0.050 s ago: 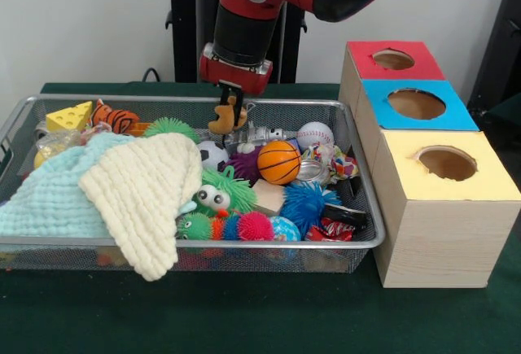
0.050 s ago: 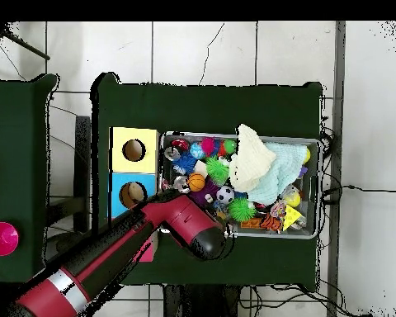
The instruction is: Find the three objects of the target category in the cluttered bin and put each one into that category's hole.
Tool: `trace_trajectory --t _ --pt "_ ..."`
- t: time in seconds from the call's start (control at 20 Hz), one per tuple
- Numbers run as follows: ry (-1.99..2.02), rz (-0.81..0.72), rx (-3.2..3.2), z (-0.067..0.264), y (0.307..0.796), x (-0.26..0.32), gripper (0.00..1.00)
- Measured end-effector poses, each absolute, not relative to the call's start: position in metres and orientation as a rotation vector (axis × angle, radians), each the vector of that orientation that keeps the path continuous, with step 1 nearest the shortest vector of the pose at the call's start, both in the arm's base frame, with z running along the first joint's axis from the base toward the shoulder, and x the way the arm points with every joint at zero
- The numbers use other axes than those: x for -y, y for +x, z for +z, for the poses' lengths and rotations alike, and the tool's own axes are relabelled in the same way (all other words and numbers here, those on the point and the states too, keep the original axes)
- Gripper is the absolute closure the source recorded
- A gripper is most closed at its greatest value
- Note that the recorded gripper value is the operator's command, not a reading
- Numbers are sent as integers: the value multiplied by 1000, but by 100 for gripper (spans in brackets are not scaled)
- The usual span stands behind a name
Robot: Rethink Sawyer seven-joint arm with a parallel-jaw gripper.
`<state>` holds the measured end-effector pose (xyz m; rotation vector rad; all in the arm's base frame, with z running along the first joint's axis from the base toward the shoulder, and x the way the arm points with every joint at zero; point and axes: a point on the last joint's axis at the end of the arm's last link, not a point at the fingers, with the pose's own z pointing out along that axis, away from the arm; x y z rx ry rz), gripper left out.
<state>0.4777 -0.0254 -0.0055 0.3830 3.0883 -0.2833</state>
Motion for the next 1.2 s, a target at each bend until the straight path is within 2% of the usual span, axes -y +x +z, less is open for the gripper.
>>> trace_trajectory --t 0.6,0.85,0.95,1.2 --pt "293 -289 -3089 1 482 1 100" --pt "221 -311 -3090 38 492 -16 100" --pt "227 -300 -3104 64 498 -20 100" --pt "268 -267 -3126 101 503 -28 100"
